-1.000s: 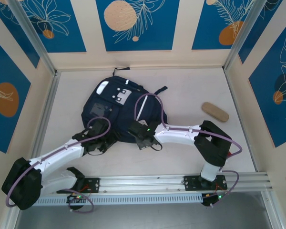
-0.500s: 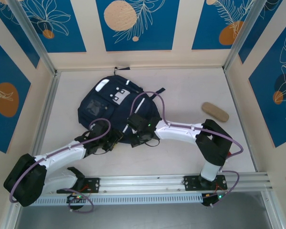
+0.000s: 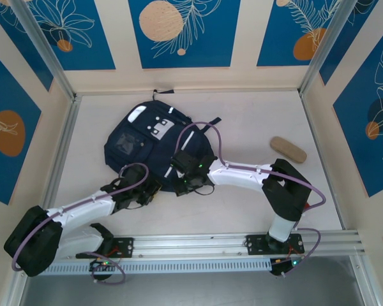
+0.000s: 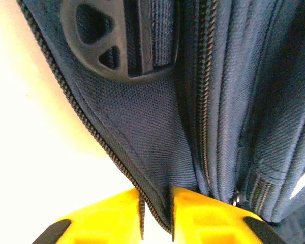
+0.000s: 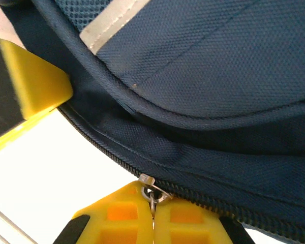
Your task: Pack the student bag
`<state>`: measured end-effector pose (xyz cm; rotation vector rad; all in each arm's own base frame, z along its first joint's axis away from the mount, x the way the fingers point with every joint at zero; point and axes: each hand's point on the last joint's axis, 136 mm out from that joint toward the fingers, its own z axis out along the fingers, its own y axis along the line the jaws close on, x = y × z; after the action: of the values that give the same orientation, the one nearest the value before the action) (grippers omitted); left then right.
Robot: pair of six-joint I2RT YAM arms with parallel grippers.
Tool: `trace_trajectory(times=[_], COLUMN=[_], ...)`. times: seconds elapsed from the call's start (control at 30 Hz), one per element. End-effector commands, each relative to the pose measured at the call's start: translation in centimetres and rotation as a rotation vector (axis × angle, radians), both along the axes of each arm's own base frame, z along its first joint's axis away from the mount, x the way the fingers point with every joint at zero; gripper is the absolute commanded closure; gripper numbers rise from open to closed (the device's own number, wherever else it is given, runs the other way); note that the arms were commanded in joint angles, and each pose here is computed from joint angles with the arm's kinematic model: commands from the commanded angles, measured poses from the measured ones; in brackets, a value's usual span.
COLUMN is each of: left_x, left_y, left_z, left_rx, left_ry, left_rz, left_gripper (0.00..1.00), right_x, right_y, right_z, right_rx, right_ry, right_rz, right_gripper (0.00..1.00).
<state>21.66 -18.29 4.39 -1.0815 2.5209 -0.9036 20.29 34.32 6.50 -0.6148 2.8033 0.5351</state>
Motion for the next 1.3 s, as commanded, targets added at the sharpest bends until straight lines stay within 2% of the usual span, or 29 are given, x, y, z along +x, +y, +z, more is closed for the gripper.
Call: trace_trajectory(times=[0.0,0.33,0.57,0.67,0.77,1.1,1.27], left_x=[-0.8,-0.6,-0.2,0.0,0.5,4.4,6.1], left_y=[1.5,2.5,2.2,2.1,2.2,3.8,5.8], left_z=[-1.1,-1.1,-0.8,-0.7,-0.4,1.7,1.6], left_rx=[0.064,0.163,0.174,0.176,0.185,0.238,0.282], left_ry=[0.039,0.023,0.016,0.009,-0.003,-0.062,-0.044], left_rz=[0.046,0.005,-0.032,-0.039,-0.048,-0.150,-0.161], left_gripper=[0.85,0.88,0.91,0.91,0.91,0.91,0.89], right_x=[0.9,1.7,4.5,5.1,4.3,-3.5,-4.5], right_y=[-0.6,-6.8,-11.5,-12.1,-11.3,-4.2,-0.3], right_z=[2.0,2.2,2.5,3.0,3.1,2.5,3.1], right_rx=[0.001,-0.159,-0.180,-0.150,-0.105,0.192,0.256], right_ry=[-0.074,-0.164,-0.187,-0.181,-0.151,0.051,0.066], right_rz=[-0.030,-0.075,-0.168,-0.185,-0.154,0.117,0.168], right_gripper=[1.00,1.00,1.00,1.00,1.00,1.00,1.00])
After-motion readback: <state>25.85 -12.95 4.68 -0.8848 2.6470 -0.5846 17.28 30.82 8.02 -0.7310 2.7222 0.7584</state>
